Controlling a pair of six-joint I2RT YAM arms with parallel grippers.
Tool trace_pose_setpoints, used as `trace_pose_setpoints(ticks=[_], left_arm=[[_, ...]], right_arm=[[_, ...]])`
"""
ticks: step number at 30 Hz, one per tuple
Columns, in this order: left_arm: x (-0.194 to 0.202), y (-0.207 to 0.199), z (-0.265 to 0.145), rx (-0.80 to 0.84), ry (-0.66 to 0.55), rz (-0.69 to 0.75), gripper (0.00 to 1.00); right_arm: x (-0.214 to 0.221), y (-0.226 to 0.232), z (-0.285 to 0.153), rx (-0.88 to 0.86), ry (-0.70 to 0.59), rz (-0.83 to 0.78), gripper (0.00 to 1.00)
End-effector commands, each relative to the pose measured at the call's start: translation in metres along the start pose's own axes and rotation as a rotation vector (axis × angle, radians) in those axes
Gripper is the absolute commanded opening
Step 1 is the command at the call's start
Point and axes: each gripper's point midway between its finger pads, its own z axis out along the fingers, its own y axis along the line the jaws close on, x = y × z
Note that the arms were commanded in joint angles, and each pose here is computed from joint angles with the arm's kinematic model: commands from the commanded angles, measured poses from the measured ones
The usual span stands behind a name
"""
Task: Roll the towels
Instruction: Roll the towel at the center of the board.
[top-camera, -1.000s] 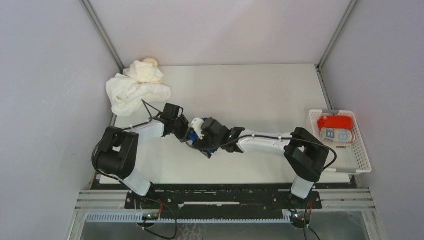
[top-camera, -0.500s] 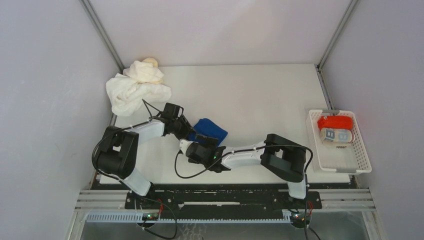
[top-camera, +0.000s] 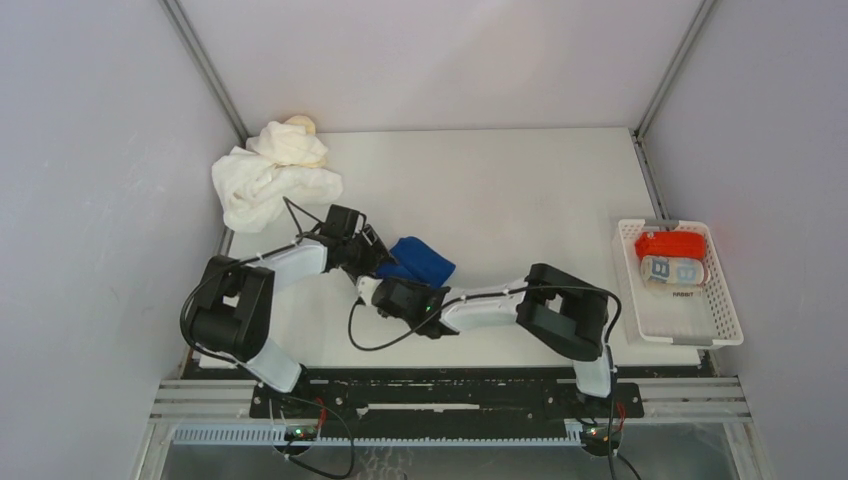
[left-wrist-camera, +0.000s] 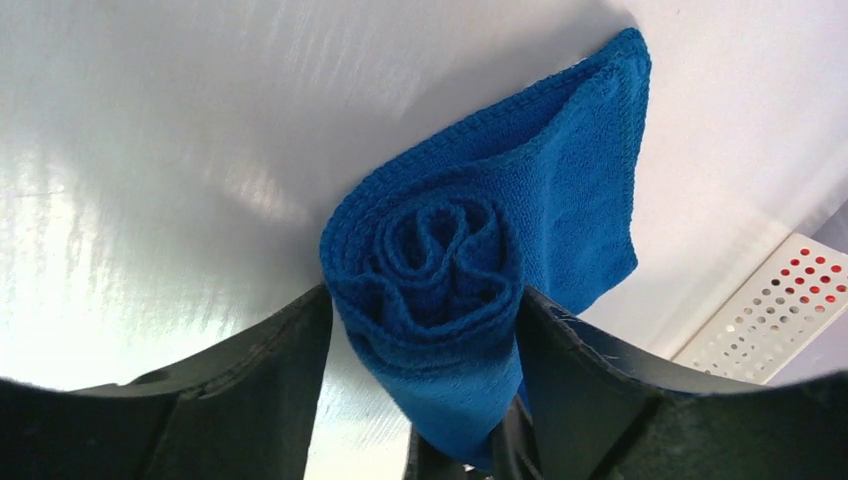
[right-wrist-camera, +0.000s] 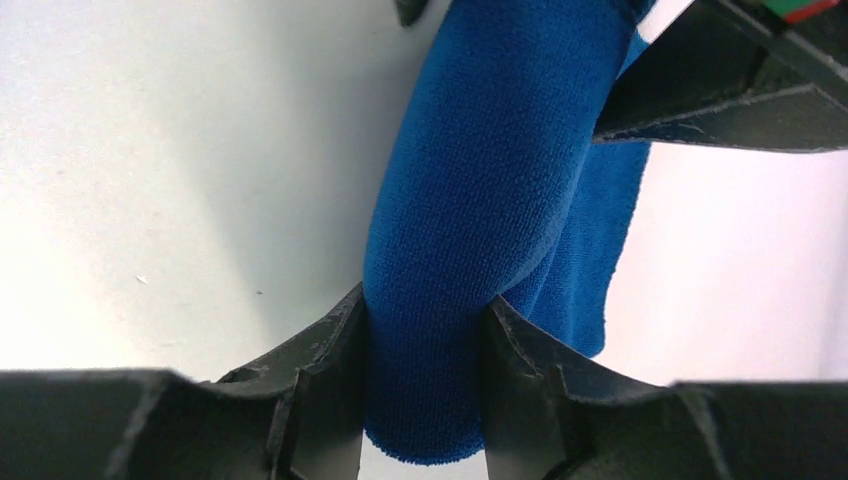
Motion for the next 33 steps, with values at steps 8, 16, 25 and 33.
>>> trace_pose_setpoints(ticks=[8, 16, 25, 33], left_arm=[[-0.049, -0.015, -0.070, 0.175, -0.230, -0.028, 0.88], [-0.037, -0.010, -0.076, 0.226, -0.210, -0.034, 0.92], [-0.011, -0.021, -0.049, 0.232, -0.127, -0.009, 0.92], [-0.009, -0.012, -0.020, 0.149, -0.079, -0.017, 0.85]], right_arm=[[-0.010, 0.014, -0.026, -0.797, -0.098, 0.562, 0.34], [-0.019, -0.001, -0.037, -1.227, -0.138, 0.931, 0.34], [-0.005, 0.005, -0.016, -1.387, -0.040, 1.173, 0.34], [0.002, 0.008, -0.003, -1.375, 0.004, 1.239, 0.35]])
